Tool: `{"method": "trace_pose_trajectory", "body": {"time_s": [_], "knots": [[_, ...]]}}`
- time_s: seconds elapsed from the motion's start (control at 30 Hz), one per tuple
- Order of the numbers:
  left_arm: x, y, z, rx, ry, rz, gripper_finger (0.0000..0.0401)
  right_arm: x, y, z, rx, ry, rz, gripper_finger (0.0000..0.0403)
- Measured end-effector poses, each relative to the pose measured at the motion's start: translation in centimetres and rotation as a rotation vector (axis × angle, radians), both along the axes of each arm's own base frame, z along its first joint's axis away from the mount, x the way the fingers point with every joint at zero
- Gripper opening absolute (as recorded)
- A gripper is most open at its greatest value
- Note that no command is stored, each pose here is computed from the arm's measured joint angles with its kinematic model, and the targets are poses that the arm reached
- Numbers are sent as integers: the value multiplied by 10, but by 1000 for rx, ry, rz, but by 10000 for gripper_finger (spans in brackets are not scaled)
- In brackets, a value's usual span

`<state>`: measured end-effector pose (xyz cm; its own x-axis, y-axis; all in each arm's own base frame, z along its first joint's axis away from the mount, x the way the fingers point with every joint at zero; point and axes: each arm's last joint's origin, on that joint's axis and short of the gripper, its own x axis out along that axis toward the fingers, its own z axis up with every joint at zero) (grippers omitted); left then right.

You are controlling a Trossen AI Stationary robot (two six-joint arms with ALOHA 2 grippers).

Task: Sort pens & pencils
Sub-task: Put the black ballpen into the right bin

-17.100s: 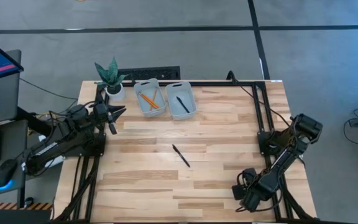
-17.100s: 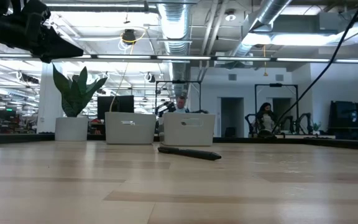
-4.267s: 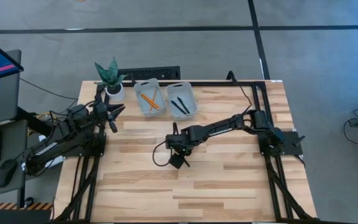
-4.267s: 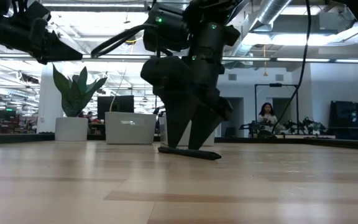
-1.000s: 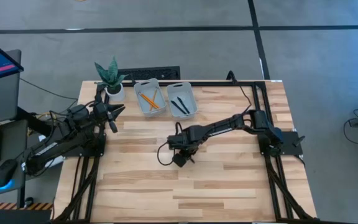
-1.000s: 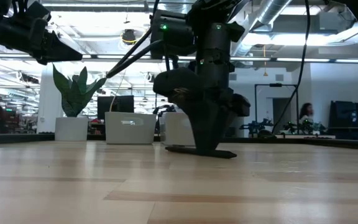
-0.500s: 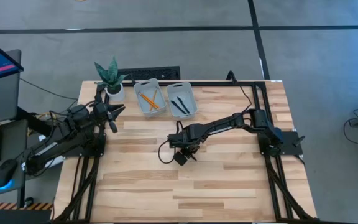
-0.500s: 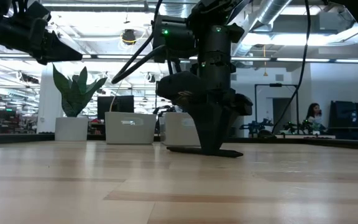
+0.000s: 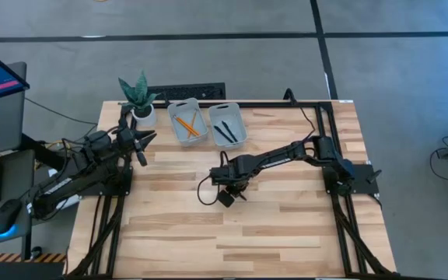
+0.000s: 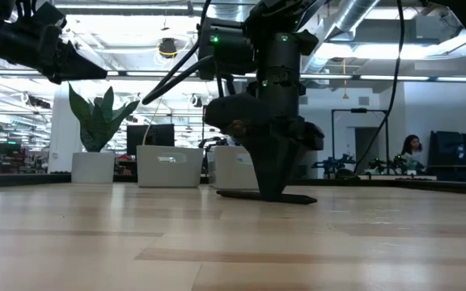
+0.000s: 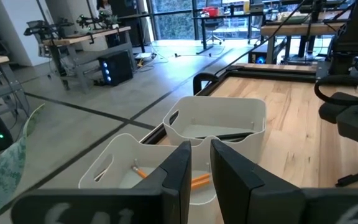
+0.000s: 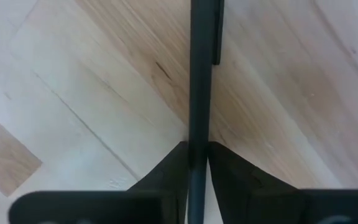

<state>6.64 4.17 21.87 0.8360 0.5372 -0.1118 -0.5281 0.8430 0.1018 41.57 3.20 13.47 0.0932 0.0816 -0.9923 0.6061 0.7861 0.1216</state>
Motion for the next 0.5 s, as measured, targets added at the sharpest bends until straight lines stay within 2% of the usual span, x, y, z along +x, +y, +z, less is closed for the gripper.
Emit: {"method": "trace_pose_trajectory", "body": {"time_s": [0.17, 0.5], "knots": [[0, 0, 0, 0, 0, 0, 52, 1, 0, 0, -18, -8, 8, 61], [0, 0, 0, 0, 0, 0, 52, 1, -1, 1, -27, -15, 24, 63]]}}
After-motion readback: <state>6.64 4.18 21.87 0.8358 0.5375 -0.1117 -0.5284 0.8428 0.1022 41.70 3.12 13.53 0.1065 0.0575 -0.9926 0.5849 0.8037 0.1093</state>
